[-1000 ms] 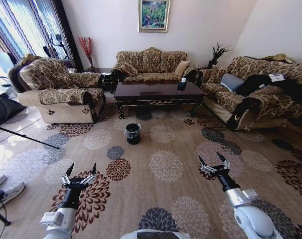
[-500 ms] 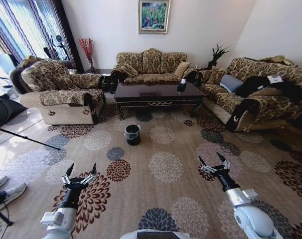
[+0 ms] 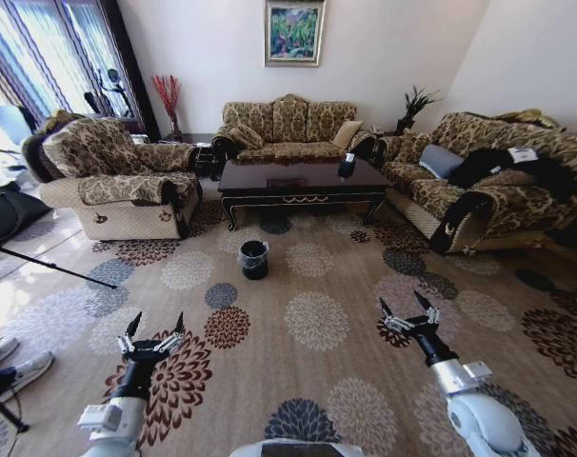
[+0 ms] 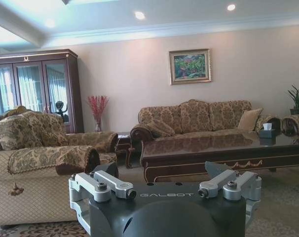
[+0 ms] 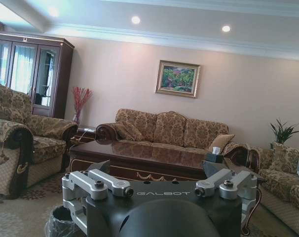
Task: Move to the front of the table and pick up the trash from the floor, then place it into the trash bin.
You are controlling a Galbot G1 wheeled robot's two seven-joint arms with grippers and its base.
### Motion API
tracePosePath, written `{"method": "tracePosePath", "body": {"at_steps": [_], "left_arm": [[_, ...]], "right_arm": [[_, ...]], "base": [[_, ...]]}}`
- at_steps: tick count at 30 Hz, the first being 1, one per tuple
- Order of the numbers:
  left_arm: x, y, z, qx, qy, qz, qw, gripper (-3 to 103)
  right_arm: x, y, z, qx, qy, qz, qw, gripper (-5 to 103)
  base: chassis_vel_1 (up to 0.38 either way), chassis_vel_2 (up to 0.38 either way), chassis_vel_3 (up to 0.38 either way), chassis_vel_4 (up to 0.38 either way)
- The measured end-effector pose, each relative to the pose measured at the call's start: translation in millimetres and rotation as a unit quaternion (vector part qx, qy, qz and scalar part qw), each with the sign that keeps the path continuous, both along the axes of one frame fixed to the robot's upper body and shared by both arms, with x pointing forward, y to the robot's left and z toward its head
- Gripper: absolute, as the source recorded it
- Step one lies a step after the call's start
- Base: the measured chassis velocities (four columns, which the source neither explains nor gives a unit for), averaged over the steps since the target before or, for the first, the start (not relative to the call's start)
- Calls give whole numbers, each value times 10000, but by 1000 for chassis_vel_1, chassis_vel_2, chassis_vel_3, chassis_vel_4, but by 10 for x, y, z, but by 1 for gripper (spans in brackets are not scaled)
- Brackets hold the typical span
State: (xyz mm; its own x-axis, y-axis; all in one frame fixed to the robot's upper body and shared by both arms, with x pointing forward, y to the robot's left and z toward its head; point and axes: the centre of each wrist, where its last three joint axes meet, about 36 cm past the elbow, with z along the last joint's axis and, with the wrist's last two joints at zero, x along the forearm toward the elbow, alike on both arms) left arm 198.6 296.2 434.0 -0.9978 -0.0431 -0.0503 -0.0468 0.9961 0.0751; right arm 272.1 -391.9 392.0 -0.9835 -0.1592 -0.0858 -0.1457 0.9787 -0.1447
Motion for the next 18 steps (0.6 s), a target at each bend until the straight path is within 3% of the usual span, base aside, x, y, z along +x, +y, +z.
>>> {"method": "tracePosePath", "body": {"at_steps": [18], "left_arm": [[0,0,0,0,0,0,10000,100]], "right_arm": [[0,0,0,0,0,0,10000,100]], "base": [[0,0,0,0]]}}
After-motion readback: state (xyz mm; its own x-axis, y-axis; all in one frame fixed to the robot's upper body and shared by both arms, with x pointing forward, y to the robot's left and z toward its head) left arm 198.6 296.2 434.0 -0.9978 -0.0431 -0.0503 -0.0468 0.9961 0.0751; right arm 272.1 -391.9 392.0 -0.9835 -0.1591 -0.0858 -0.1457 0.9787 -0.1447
